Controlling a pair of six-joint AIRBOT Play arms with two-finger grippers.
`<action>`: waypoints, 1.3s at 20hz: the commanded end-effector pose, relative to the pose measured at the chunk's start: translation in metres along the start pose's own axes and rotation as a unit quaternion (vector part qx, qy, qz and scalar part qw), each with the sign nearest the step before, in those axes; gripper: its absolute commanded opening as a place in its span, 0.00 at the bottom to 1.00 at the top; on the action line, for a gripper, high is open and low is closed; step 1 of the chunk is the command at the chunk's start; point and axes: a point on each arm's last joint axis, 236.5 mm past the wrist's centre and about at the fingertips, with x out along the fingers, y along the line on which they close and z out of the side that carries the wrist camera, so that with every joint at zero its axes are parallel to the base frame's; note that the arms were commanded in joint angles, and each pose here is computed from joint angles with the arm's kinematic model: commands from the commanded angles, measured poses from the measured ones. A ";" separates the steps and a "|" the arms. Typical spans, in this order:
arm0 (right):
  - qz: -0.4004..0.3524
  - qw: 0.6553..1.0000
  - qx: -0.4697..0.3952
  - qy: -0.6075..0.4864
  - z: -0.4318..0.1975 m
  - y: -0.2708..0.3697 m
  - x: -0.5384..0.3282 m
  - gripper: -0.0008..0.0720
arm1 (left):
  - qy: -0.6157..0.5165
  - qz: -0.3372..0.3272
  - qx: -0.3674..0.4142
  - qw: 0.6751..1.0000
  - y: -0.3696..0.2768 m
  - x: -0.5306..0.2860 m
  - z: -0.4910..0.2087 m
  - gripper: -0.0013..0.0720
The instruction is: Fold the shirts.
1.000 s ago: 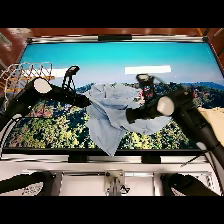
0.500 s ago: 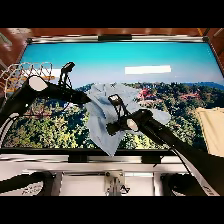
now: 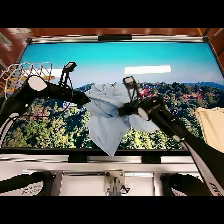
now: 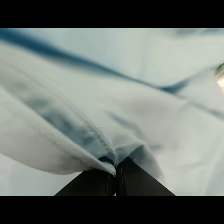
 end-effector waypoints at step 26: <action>-0.055 0.952 0.287 0.087 0.013 -0.034 -0.011 0.82 | -0.146 0.012 -0.034 0.989 0.000 0.081 0.064 0.08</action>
